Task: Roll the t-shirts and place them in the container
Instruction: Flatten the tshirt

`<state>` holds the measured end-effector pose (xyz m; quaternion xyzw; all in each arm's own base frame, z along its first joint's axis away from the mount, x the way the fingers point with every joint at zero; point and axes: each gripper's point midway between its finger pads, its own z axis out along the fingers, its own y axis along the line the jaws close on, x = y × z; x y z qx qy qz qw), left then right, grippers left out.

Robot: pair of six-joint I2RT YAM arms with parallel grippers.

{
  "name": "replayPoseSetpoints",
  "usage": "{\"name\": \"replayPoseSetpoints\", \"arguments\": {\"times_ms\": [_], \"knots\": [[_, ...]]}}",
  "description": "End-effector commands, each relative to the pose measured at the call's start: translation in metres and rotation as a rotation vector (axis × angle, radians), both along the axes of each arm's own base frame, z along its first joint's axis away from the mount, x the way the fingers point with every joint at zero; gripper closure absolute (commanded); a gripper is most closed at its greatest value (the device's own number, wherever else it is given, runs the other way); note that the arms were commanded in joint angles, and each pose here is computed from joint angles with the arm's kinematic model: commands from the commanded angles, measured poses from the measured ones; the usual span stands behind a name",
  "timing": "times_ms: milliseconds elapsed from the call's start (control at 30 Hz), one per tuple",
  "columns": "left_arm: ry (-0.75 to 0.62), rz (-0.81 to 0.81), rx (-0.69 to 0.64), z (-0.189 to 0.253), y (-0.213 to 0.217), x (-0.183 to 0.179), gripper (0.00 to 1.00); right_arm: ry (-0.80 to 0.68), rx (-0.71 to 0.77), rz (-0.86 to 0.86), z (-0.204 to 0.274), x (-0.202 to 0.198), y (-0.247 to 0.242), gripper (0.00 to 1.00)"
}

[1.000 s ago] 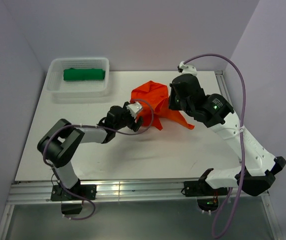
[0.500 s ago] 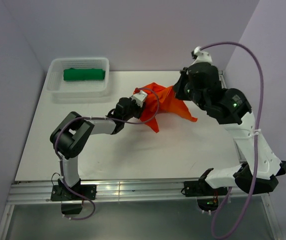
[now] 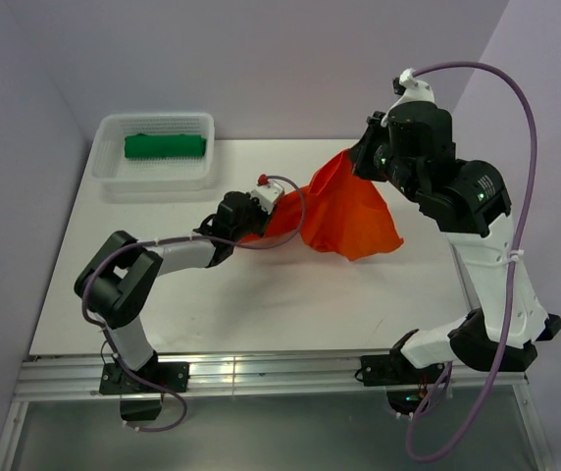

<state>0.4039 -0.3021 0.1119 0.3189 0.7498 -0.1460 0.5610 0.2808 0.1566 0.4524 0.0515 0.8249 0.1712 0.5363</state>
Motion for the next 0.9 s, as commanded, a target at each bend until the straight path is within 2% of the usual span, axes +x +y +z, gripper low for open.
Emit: {"name": "replayPoseSetpoints", "arguments": {"times_ms": [0,67,200,300,433,633,867], "knots": [[0.023,-0.108,-0.011,0.011,0.007,-0.019,0.64,-0.033,0.023,-0.003,0.005,0.000,-0.007,1.00],[0.048,-0.173,-0.033,0.012,0.012,-0.024,0.62,-0.038,0.026,-0.009,0.006,-0.001,-0.012,1.00],[0.149,-0.242,-0.004,-0.005,0.021,-0.030,0.66,-0.039,0.025,-0.012,0.007,-0.002,-0.017,1.00],[0.198,-0.281,0.009,-0.010,0.024,-0.035,0.61,-0.042,0.026,-0.014,0.011,-0.002,-0.021,1.00],[0.197,-0.291,0.029,-0.011,0.027,-0.038,0.55,-0.053,0.031,-0.019,0.016,-0.002,-0.026,1.00],[0.221,-0.310,0.037,-0.016,0.025,-0.042,0.60,-0.048,0.026,-0.027,0.018,0.001,-0.033,1.00],[0.236,-0.308,0.058,-0.017,0.030,-0.045,0.60,-0.072,0.035,-0.060,0.026,0.002,-0.049,1.00]]}}
